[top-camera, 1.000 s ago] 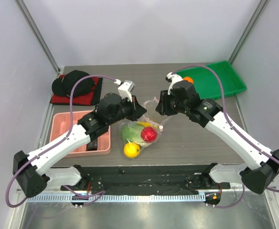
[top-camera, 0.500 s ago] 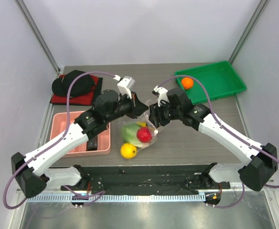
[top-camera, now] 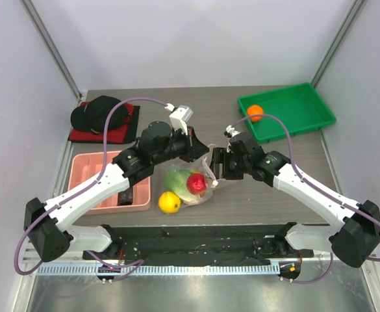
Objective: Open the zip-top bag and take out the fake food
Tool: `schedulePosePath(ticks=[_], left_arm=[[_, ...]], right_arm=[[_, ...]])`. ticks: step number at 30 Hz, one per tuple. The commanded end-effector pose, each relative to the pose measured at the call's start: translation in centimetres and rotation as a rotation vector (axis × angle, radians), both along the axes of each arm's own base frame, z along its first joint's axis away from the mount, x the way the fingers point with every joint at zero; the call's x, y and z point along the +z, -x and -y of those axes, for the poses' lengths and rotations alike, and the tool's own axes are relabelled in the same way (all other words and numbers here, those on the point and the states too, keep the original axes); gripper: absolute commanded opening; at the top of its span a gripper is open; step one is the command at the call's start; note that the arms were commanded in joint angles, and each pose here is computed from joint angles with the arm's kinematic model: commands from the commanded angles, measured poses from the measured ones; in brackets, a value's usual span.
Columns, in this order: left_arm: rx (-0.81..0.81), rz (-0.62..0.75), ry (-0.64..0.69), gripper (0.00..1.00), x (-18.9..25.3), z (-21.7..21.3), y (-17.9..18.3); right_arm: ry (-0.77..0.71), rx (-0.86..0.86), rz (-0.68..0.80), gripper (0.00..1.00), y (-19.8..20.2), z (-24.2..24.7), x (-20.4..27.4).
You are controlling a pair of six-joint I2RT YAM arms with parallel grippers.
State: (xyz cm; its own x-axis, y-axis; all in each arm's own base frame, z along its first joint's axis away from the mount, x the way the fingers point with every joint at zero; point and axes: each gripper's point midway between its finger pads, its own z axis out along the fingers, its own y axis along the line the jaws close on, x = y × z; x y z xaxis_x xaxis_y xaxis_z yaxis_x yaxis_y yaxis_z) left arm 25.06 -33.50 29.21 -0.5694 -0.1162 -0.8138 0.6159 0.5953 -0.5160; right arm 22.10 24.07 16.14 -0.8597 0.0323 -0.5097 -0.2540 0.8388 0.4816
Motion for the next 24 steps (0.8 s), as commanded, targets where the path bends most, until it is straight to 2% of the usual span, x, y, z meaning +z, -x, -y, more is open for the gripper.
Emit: schedulePosePath(ticks=[1,9,15,20,22,24], left_arm=[[-0.046,0.009,0.091,0.0,0.9,1.8,0.3],[-0.077,-0.036,0.017,0.0,-3.6,4.6,1.0],[-0.093,-0.065,-0.024,0.0,-6.2,5.6,1.7],[-0.093,-0.078,-0.052,0.0,-7.6,5.5,2.3],[-0.087,-0.08,-0.061,0.0,-8.1,5.3,2.6],[-0.081,-0.08,-0.063,0.0,-8.4,5.1,2.8]], right_arm=[[-0.034,-0.124,-0.076,0.72,0.7,0.6,-0.5],[-0.068,-0.201,-0.186,0.72,3.0,1.4,-5.0],[-0.186,-0.34,-0.237,0.7,3.4,1.5,-7.4],[-0.31,-0.338,-0.282,0.68,3.7,0.0,-7.2],[-0.372,-0.356,-0.302,0.66,3.6,-0.6,-7.2],[-0.399,-0.371,-0.3,0.59,3.5,-0.7,-7.0]])
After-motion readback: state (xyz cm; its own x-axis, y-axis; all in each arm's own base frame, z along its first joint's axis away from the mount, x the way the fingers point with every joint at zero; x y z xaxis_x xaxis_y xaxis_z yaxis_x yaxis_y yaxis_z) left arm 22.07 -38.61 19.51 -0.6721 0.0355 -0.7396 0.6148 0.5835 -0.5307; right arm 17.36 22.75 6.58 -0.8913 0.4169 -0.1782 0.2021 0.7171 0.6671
